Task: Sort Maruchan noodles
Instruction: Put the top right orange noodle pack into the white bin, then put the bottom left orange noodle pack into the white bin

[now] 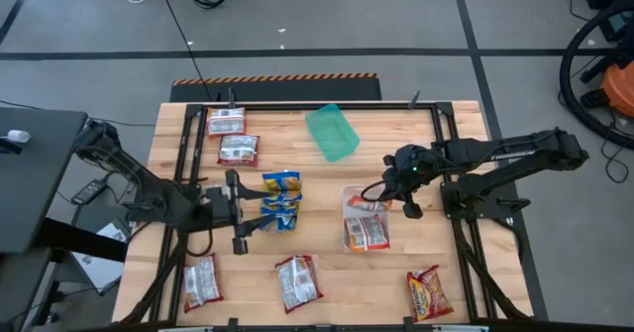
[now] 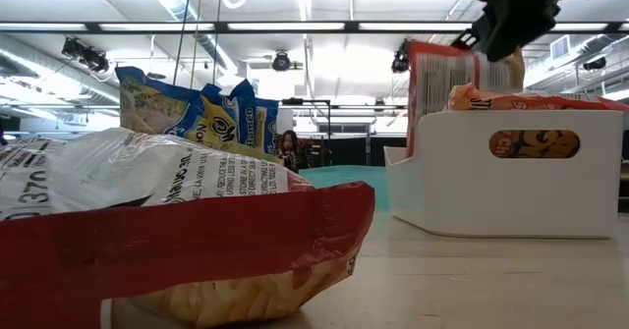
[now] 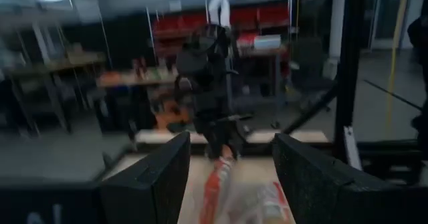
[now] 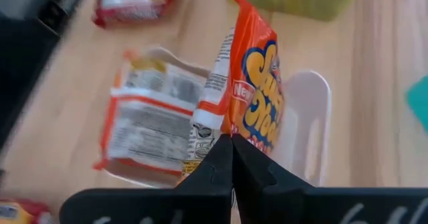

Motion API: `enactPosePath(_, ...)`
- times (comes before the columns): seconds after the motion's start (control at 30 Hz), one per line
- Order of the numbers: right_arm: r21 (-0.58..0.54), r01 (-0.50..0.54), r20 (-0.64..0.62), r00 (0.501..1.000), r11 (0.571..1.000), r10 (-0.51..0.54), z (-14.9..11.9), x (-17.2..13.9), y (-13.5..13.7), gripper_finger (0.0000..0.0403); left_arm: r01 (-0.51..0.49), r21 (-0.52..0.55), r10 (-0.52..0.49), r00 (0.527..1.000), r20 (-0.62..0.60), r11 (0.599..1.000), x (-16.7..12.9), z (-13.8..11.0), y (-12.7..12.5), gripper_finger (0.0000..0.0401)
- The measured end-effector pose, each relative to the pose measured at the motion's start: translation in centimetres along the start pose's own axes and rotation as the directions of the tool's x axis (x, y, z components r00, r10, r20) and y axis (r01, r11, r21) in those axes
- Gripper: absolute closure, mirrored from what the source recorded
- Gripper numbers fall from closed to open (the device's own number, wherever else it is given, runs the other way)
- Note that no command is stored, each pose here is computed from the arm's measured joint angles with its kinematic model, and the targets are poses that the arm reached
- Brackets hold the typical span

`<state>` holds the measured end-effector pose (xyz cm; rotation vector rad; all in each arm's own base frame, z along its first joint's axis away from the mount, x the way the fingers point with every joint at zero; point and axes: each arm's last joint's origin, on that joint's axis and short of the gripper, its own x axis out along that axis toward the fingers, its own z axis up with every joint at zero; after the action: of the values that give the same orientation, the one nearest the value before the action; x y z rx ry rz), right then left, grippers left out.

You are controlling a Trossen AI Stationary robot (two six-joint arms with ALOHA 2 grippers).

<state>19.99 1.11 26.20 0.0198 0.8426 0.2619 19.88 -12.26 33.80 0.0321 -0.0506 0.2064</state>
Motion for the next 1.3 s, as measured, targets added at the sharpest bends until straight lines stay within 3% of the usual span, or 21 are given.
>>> enactPosePath(0.13, -0.051, 0.092, -0.053, 0.994, 0.994, -0.095, -0.1, 0.9, -0.5, 0.0392, -0.038, -0.040, 0.031, 0.985, -0.170, 0.998, 0.5, 0.9, 0.9, 0.0184)
enactPosePath(0.27, -0.080, 0.185, -0.110, 0.975, 0.979, -0.194, -0.3, 1.9, -1.4, 0.0377, -0.173, -0.114, 0.122, 0.926, -0.357, 0.978, 0.8, -0.1, 2.8, 0.0184)
enactPosePath(0.4, -0.094, 0.280, -0.147, 0.945, 0.955, -0.292, -0.4, 2.4, -2.4, 0.0342, -0.322, -0.143, 0.188, 0.800, -0.570, 0.936, 0.7, -2.4, 5.1, 0.0183)
enactPosePath(0.5, -0.128, 0.367, -0.157, 0.910, 0.921, -0.384, -0.5, 2.2, -3.0, 0.0309, -0.401, -0.072, 0.247, 0.685, -0.685, 0.913, 0.5, -3.9, 6.7, 0.0183)
enactPosePath(0.6, -0.149, 0.457, -0.149, 0.867, 0.877, -0.476, -0.4, 1.8, -3.2, 0.0278, -0.406, -0.018, 0.248, 0.591, -0.767, 0.914, 0.4, -4.8, 7.6, 0.0183)
enactPosePath(0.7, -0.154, 0.511, -0.131, 0.837, 0.845, -0.531, -0.3, 1.3, -3.3, 0.0254, -0.382, -0.033, 0.192, 0.536, -0.822, 0.924, 0.7, -5.5, 7.2, 0.0184)
enactPosePath(0.8, -0.147, 0.526, -0.110, 0.833, 0.838, -0.542, -0.2, 0.8, -3.1, 0.0238, -0.318, -0.016, 0.138, 0.457, -0.878, 0.948, 1.1, -6.8, 6.0, 0.0188)
enactPosePath(1.0, -0.068, 0.542, -0.067, 0.835, 0.838, -0.546, -0.1, 0.0, -2.8, 0.0226, -0.177, 0.169, 0.212, 0.258, -0.943, 0.970, -0.2, -9.3, 3.6, 0.0188)
enactPosePath(1.13, -0.035, 0.545, -0.012, 0.838, 0.838, -0.545, 0.6, -0.5, -1.6, 0.0226, -0.172, 0.150, 0.183, 0.193, -0.964, 0.974, -1.9, -9.7, 1.7, 0.0188)
enactPosePath(1.3, -0.027, 0.538, 0.084, 0.841, 0.843, -0.534, 2.2, -0.8, 1.0, 0.0227, -0.208, 0.173, 0.212, 0.179, -0.961, 0.963, -4.6, -10.5, 0.3, 0.0188)
